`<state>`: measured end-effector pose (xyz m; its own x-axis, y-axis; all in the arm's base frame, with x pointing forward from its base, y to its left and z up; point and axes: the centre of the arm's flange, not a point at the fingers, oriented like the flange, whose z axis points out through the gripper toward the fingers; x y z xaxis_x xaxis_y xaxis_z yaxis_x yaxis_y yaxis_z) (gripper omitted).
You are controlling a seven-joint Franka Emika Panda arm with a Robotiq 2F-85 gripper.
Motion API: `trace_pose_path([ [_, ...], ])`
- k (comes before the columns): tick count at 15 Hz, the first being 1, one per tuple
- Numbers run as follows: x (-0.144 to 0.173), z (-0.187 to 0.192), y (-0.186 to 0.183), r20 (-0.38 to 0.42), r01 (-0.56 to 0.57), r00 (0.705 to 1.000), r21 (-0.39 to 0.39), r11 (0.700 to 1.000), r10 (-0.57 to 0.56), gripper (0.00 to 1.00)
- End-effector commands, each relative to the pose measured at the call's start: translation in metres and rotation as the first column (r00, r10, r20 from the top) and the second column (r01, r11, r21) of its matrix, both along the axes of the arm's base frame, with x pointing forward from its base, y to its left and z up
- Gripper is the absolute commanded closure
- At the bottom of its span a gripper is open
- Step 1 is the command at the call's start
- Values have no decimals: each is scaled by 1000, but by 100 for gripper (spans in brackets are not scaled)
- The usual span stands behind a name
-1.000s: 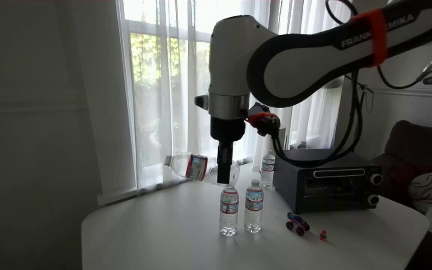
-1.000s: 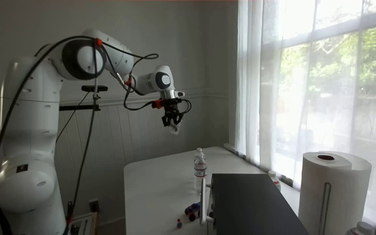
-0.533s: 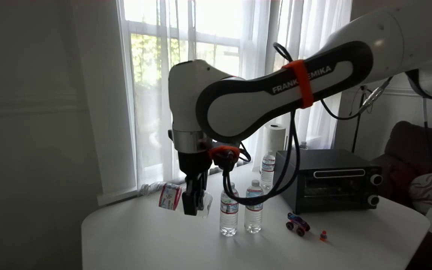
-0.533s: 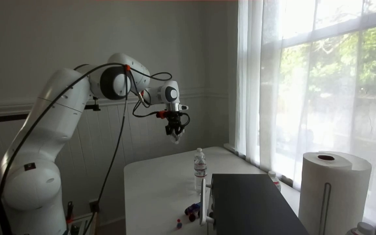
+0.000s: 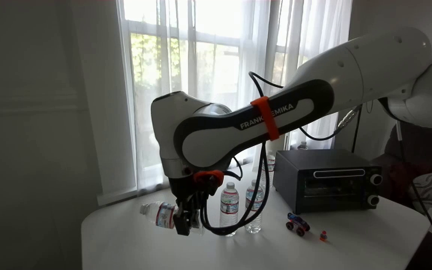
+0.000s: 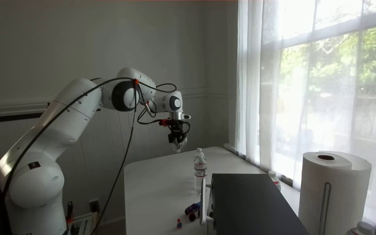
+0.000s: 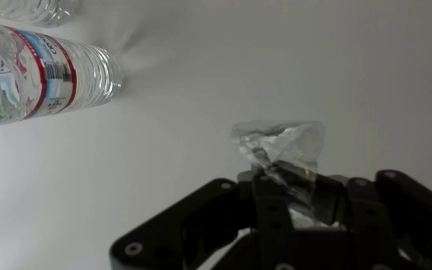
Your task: Move the empty water bottle from the left to the right
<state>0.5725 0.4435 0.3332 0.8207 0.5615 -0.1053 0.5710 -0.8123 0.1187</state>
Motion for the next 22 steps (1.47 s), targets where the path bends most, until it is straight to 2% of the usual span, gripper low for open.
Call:
trace_pose_path([
  [1,11,-9,8,-16,59,998,-61,996,-60,99],
  [2,9,-11,6,-20,69,997,-77,995,-71,71],
  [4,9,-11,0,-12,89,996,-98,991,-91,66],
  [9,-1,9,-20,16,99,995,-155,983,-98,31],
  [13,-8,38,-29,48,95,995,-153,984,-88,3],
  [19,-14,68,-38,82,113,991,-153,982,-101,0],
  [22,-39,90,-52,55,112,993,-133,985,-106,0],
])
